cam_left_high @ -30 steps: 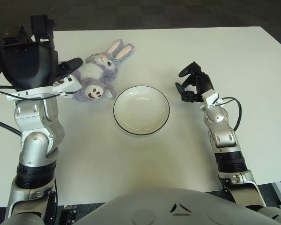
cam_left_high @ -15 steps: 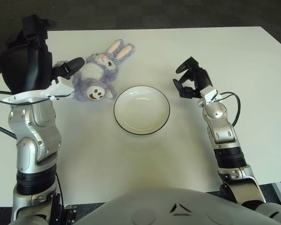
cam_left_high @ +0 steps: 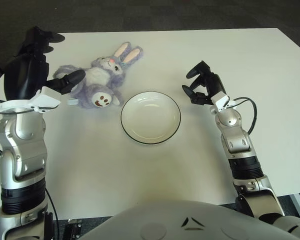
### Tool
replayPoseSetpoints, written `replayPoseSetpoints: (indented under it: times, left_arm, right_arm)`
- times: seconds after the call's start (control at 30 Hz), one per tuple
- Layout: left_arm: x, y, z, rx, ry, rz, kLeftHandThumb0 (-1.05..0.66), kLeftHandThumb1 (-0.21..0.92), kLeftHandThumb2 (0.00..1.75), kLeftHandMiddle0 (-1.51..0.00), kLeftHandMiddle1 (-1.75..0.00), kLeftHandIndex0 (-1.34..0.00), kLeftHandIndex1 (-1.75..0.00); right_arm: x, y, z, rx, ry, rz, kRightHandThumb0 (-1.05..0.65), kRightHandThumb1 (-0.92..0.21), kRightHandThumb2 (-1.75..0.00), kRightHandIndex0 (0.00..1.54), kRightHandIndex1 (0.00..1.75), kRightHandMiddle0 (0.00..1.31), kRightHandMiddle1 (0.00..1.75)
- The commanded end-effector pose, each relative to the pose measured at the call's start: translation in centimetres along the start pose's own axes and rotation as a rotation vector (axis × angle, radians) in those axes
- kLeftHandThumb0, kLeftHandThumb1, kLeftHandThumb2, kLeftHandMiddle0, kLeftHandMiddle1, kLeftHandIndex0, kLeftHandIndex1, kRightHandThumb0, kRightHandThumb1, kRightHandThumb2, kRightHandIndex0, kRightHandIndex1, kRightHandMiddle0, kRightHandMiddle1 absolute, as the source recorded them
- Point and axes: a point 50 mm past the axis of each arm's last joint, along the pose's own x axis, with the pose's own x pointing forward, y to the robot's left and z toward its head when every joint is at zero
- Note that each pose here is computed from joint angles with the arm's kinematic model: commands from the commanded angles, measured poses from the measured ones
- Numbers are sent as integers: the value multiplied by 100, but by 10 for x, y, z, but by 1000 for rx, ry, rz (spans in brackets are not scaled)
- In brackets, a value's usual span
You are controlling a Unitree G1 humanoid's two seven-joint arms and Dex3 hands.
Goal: Put the doll into the plate.
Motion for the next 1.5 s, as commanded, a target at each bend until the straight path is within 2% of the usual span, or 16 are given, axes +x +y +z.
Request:
replayPoseSetpoints:
  times: [0.0, 0.33, 0.53, 0.67, 0.73, 0.83, 1.07, 1.27, 1.47]
  left_arm:
    - [-2, -4, -5, -20, -13, -34, -88, 85, 50, -20, -77, -6, -130]
    - [-1, -14, -11, -107, -17, -54, -91, 80, 43, -17, -72, 0, -120]
    - [-2, -17, -13, -123, -17, -47, -93, 70, 45, -16, -71, 0, -106]
    - [-3, -19, -13, -128, -21, -49, -93, 65, 47, -16, -71, 0, -98]
    - [-3, -20, -13, -132, -27, -56, -92, 62, 50, -17, -70, 0, -96]
    - [-4, -22, -13, -136, -33, -67, -91, 58, 55, -19, -69, 0, -93]
    - [-5, -32, -14, -144, -26, -91, -88, 55, 59, -22, -70, 0, -91]
    - [-4, -39, -14, -170, -10, -97, -83, 50, 67, -23, -71, 0, -95]
    - [0, -41, -15, -142, -10, -123, -75, 41, 79, -22, -76, 0, -105]
  right_arm:
    - [6, -2, 6, -16, -22, 0, 0, -79, -59, 49, 147, 20, 161]
    - [8, -2, 7, -42, -37, 7, -1, -85, -50, 46, 145, 20, 162]
    - [9, -3, 6, -31, -45, 13, 0, -91, -40, 43, 145, 18, 161]
    - [10, -3, 7, -14, -55, 10, 0, -84, -52, 46, 149, 19, 159]
    - [11, -3, 8, -6, -58, 3, 0, -81, -56, 40, 153, 25, 158]
    - [12, -3, 10, 0, -59, -8, 0, -82, -55, 44, 150, 20, 160]
    - [18, -4, 13, -38, -59, -15, 0, -91, -42, 39, 144, 20, 166]
    - [23, -5, 16, -64, -75, -15, 0, -92, -41, 33, 144, 24, 167]
    - [25, -5, 20, -72, -89, -16, 0, -92, -41, 34, 145, 22, 167]
